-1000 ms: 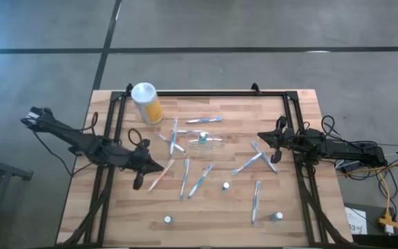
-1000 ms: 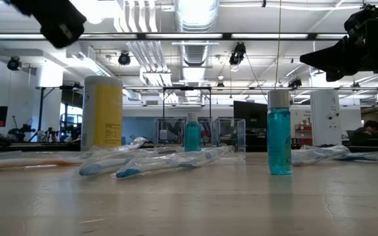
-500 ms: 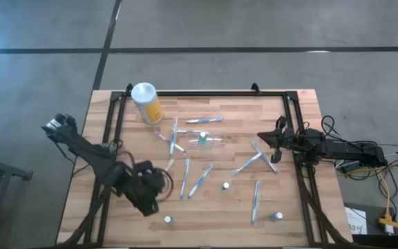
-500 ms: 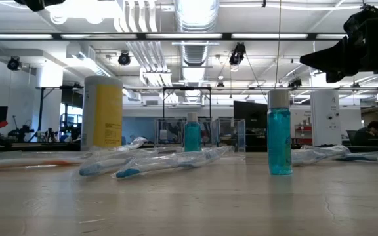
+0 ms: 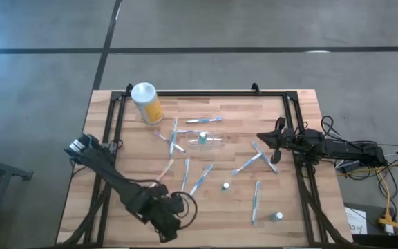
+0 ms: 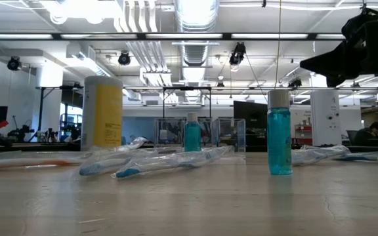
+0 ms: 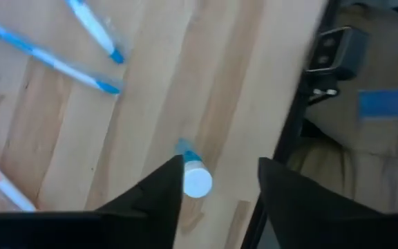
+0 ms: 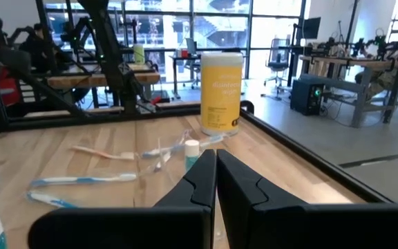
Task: Pick & Place toothbrushing station
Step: Put the bottom left mouthwash into the middle section of the transparent organizer
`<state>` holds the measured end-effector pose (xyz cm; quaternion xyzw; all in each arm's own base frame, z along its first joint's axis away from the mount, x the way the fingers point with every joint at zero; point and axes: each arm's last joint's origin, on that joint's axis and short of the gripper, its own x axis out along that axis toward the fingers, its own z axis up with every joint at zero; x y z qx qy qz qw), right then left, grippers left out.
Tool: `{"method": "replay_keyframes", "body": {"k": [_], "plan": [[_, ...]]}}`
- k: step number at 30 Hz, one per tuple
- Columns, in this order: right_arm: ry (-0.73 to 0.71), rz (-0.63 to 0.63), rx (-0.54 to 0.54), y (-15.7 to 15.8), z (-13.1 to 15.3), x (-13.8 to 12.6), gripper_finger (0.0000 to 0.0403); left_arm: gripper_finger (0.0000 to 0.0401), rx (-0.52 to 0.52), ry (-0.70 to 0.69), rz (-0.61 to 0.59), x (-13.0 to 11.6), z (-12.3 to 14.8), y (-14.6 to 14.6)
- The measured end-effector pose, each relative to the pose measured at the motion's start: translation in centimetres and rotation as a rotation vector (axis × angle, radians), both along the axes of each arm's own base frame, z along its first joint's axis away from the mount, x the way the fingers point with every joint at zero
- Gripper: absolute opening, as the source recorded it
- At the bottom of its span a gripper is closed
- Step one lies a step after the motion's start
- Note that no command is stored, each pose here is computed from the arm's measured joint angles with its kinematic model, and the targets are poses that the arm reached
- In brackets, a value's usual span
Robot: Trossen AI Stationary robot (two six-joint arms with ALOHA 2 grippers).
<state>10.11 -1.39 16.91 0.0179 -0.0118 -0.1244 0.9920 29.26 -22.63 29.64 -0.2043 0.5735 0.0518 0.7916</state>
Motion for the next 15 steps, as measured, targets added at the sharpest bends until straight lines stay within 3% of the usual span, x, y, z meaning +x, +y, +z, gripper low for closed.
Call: {"method": "replay_keyframes", "body": {"k": [8, 15], "plan": [[0.014, 0.001, 0.015, 0.0, -0.2, 0.0, 0.0008, 0.0286, -0.057, 0.14, 0.107, 0.1, -2.4, -1.3], [0.011, 0.0, 0.007, 0.0, -0.1, 0.0, 0.0008, 0.0311, -0.004, 0.145, 0.126, -0.5, -3.3, -1.5]]}}
